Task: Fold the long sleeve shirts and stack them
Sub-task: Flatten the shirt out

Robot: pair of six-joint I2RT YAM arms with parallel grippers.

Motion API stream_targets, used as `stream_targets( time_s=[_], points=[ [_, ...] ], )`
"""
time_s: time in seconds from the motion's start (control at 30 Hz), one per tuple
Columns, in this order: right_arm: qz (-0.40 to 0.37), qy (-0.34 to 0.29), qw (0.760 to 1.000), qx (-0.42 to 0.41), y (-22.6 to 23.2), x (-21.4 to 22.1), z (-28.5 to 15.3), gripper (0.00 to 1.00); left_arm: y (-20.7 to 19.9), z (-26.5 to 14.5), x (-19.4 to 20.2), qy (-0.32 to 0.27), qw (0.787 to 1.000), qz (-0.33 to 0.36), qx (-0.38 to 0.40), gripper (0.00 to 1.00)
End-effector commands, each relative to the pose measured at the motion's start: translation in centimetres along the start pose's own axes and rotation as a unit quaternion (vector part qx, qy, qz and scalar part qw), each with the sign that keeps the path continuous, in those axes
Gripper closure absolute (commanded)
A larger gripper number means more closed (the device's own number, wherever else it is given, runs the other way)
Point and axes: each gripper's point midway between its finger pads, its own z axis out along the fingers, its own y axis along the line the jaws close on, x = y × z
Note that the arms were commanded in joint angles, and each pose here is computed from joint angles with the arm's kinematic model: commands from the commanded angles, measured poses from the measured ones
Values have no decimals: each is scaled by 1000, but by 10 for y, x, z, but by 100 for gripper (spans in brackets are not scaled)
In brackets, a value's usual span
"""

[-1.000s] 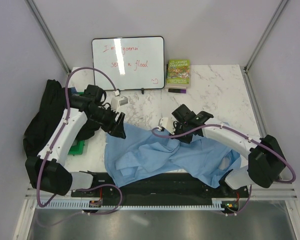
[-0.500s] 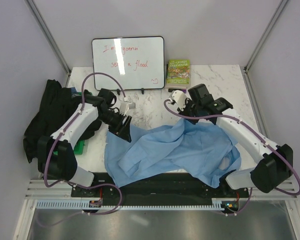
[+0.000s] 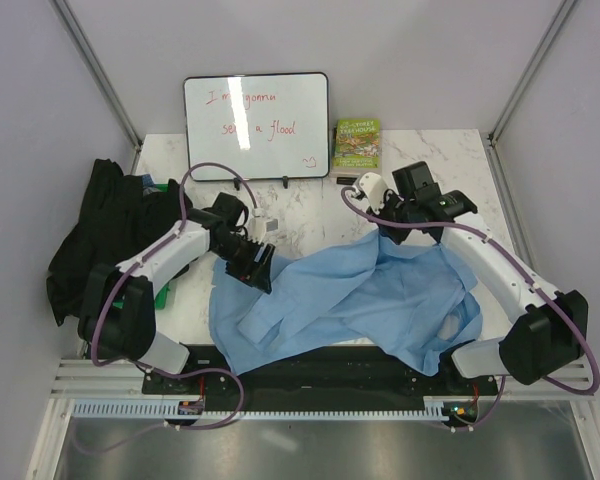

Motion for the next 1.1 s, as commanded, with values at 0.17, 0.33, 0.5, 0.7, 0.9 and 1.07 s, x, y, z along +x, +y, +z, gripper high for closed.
stream_targets(
  time_s=[0.17,0.33,0.5,0.7,0.9,1.07],
  points=[
    [10,-32,999,7,-16,-23,-8,100,7,21,2,5,999,-25,-26,33],
    [19,-41,999,9,-22,-30,-6,100,-2,29,4,17,1000,-19,-10,39],
    [26,-50,998,8,-28,-37,-5,100,-10,31,-11,-8,1000,-14,16,40],
    [42,-57,997,20,-42,-42,-8,100,-35,12,-43,-82,994,37,57,76],
    [64,-75,995,26,-58,-53,-14,100,-69,-1,-48,-97,986,72,112,98],
    [79,-76,993,34,-70,-51,-14,100,-130,-6,-44,-105,965,204,125,98]
  ],
)
